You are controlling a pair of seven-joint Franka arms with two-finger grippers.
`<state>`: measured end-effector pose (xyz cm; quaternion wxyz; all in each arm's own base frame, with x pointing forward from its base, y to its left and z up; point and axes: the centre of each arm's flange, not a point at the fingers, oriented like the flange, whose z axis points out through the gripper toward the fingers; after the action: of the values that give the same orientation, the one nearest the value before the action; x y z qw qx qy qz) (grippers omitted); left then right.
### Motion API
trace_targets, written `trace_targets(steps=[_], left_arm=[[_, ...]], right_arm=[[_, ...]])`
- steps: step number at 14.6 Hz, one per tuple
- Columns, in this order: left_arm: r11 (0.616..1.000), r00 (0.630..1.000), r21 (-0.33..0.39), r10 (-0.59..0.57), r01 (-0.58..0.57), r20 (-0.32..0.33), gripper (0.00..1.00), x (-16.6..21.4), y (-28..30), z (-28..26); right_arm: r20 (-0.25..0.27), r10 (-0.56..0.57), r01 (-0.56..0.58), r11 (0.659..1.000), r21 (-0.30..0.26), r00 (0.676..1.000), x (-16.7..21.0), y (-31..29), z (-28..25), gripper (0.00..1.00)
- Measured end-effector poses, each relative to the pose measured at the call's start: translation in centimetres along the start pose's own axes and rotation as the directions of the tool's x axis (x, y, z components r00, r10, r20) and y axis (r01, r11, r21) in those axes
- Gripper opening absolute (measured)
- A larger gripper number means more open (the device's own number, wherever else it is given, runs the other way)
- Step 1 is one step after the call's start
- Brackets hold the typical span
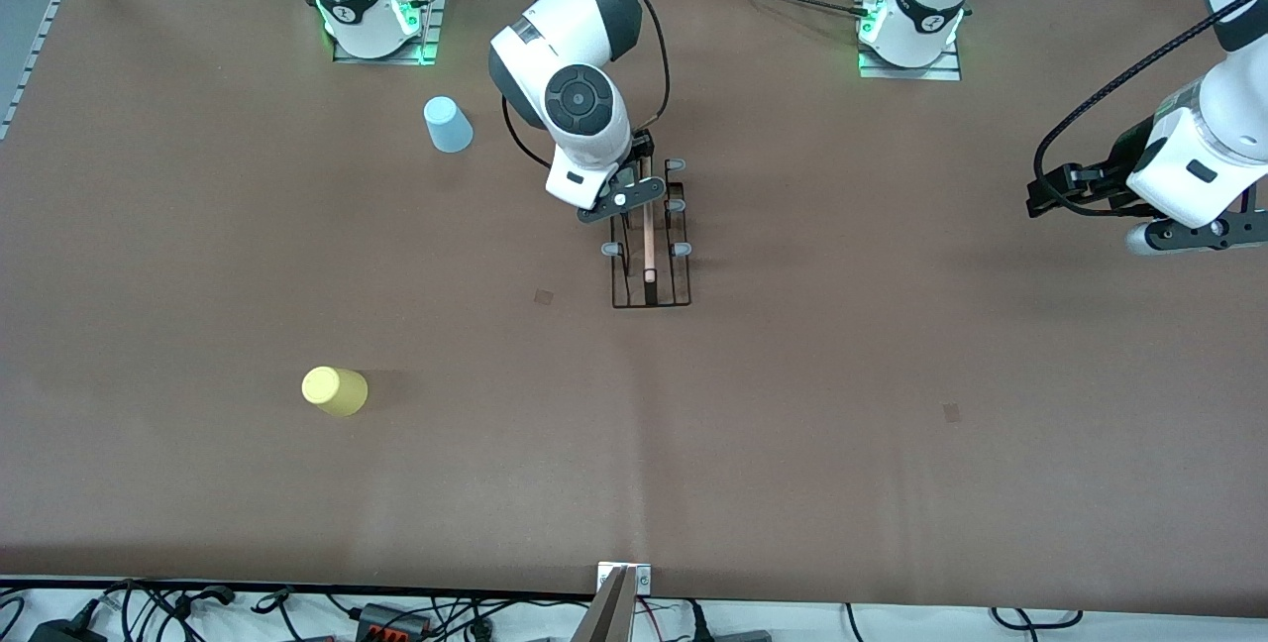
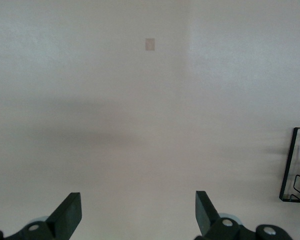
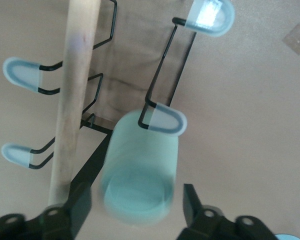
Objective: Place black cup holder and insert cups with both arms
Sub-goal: 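Open the right gripper and pull it back from the mint cup, then move the right gripper to the yellow cup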
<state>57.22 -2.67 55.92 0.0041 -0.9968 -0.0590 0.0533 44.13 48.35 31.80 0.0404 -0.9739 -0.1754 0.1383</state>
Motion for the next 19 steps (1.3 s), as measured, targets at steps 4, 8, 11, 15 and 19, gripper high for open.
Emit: trace_targets(steps=[4,8,11,15,19], left_arm=[[1.0,1.0,0.0,0.0,0.0,0.0,1.0,0.0,0.0,0.0],[1.0,1.0,0.001,0.0,0.0,0.005,1.0,0.0,0.0,0.0],[1.0,1.0,0.001,0.0,0.0,0.007,1.0,-0.1,0.0,0.1],[1.0,1.0,0.001,0.0,0.0,0.008,1.0,-0.1,0.0,0.1],[1.0,1.0,0.002,0.0,0.0,0.01,1.0,-0.1,0.0,0.1]], right_arm=[[-0.024,0.05,-0.05,0.999,0.008,0.998,0.6,0.3,-3.1,1.0],[-0.071,0.148,-0.147,0.989,0.008,0.987,1.6,3.7,-11.0,1.0],[-0.137,0.221,-0.231,0.971,-0.061,0.966,2.8,9.4,-14.3,1.0],[-0.186,0.372,-0.396,0.912,-0.109,0.909,5.0,20.6,-15.8,1.0],[-0.191,0.473,-0.493,0.867,-0.077,0.86,5.8,35.9,-16.5,1.0]])
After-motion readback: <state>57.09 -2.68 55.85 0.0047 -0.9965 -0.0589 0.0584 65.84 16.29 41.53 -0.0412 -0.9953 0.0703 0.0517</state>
